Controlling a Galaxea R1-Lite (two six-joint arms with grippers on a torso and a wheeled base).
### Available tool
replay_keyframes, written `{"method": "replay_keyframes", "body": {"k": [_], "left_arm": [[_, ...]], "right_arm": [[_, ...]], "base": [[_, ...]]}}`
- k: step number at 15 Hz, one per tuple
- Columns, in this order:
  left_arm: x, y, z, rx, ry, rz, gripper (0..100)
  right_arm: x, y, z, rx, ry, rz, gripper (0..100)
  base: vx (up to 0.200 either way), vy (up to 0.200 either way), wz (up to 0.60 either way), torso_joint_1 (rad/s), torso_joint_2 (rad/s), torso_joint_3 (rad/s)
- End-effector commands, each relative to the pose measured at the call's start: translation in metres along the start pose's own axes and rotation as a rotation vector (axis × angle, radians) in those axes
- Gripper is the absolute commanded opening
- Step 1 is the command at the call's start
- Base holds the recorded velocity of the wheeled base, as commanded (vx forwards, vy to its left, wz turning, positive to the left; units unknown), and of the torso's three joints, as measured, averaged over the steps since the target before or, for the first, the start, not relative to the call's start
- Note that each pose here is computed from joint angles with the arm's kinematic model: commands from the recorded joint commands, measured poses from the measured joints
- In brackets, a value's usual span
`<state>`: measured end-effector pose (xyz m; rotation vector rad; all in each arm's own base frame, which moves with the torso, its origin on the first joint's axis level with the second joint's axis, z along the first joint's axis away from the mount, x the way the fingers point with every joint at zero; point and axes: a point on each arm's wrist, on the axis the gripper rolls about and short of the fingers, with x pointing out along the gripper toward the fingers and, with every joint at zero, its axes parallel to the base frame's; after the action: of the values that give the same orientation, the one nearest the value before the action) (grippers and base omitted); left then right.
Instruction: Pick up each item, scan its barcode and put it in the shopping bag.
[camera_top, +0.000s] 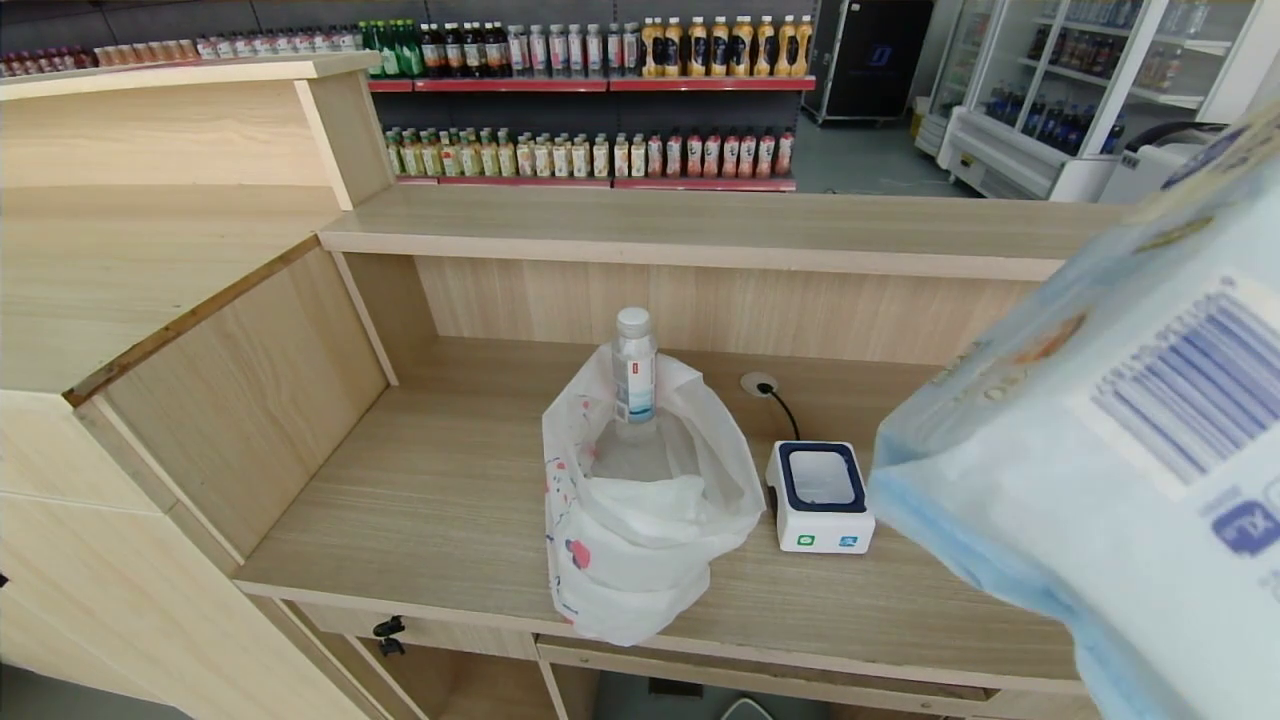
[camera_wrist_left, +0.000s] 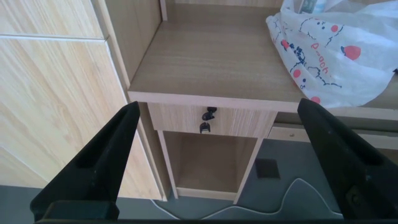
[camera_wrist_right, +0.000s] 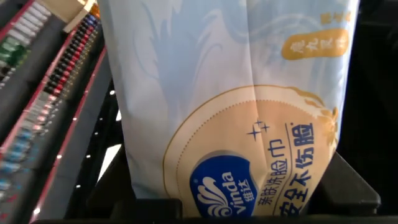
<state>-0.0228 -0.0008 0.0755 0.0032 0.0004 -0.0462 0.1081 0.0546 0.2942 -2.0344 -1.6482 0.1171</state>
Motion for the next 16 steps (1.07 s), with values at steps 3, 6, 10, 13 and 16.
{"method": "replay_keyframes", "body": {"k": [3, 6, 10, 13, 16], "left_arm": [[0.000, 0.000, 0.000, 0.000, 0.001, 0.000, 100], [0.000, 0.000, 0.000, 0.000, 0.001, 0.000, 100], [0.000, 0.000, 0.000, 0.000, 0.001, 0.000, 100], [0.000, 0.000, 0.000, 0.000, 0.001, 0.000, 100], [0.000, 0.000, 0.000, 0.000, 0.001, 0.000, 100]], "right_arm": [[-0.023, -0.013, -0.045, 0.449, 0.451, 0.276, 0], [-0.042, -0.001, -0.032, 0.886, 0.959, 0.346, 0], [-0.051, 0.025, -0.033, 1.217, 1.635, 0.492, 0], [-0.046, 0.038, -0.030, 1.496, 1.682, 0.509, 0], [-0.045, 0.031, -0.011, 1.961, 1.520, 0.531, 0]], "base": [[0.000, 0.000, 0.00, 0.000, 0.00, 0.000], [0.000, 0.000, 0.00, 0.000, 0.00, 0.000], [0.000, 0.000, 0.00, 0.000, 0.00, 0.000], [0.000, 0.000, 0.00, 0.000, 0.00, 0.000], [0.000, 0.000, 0.00, 0.000, 0.00, 0.000]]}}
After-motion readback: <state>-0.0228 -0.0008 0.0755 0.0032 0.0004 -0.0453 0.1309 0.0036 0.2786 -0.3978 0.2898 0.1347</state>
